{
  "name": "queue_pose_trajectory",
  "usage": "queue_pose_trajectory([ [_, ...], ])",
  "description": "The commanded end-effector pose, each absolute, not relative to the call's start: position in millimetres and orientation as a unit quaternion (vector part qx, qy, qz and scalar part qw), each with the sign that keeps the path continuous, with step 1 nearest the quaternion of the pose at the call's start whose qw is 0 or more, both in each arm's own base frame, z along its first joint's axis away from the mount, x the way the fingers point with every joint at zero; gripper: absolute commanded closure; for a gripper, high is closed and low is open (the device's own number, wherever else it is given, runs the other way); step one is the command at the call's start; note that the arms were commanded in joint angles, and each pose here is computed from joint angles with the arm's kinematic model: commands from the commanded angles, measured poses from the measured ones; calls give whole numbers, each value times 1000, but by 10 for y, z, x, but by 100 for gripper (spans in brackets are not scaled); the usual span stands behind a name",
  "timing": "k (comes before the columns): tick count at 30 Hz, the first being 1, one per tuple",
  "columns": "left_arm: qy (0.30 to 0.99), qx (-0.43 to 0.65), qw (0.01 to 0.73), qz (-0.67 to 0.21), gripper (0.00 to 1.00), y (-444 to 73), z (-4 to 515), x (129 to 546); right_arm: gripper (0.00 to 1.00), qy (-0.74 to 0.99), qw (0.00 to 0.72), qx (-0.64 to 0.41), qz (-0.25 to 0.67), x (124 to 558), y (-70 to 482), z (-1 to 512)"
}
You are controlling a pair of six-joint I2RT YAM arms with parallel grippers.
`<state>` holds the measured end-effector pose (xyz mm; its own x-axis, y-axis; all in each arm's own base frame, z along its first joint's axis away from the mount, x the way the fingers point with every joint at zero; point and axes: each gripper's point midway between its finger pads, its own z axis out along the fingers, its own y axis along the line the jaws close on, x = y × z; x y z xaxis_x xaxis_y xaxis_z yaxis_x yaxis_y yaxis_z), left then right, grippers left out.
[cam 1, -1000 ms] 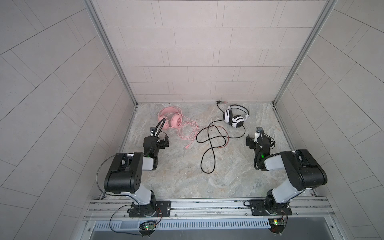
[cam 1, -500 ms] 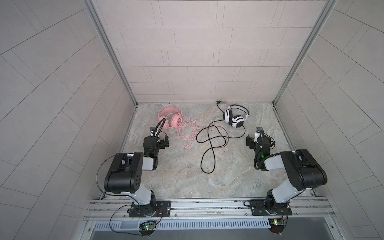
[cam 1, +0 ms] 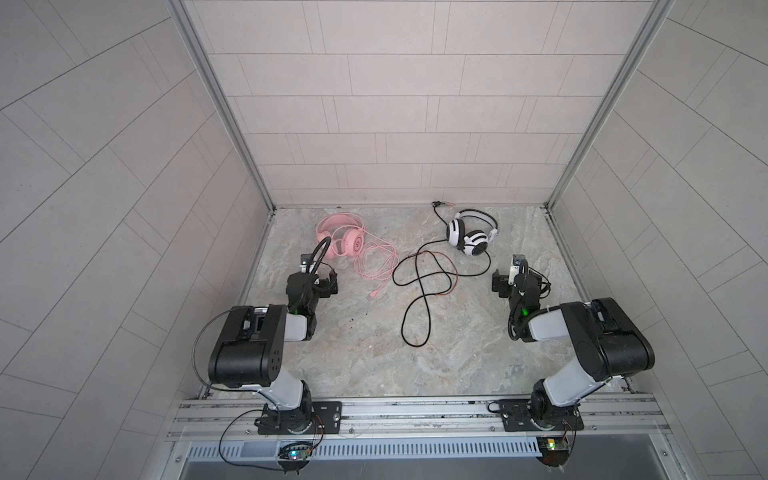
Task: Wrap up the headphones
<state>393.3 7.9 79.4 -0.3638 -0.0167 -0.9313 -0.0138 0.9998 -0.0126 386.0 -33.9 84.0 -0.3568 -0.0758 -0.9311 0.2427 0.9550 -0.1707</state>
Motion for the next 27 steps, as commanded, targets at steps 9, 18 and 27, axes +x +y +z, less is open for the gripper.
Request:
queue_pose_trajectory([
  [9, 819, -2, 574, -4, 0, 63, 861, 3990, 1, 804, 575, 50, -141, 3893, -326, 931],
  [18, 819, -2, 574, -5, 0, 55, 861, 3990, 1, 774, 616, 48, -136, 3666, -299, 1420],
  [27, 816, -5, 578, -1, 0, 73, 932, 3985, 1, 743, 648, 167, -16, 3325, -287, 2331],
])
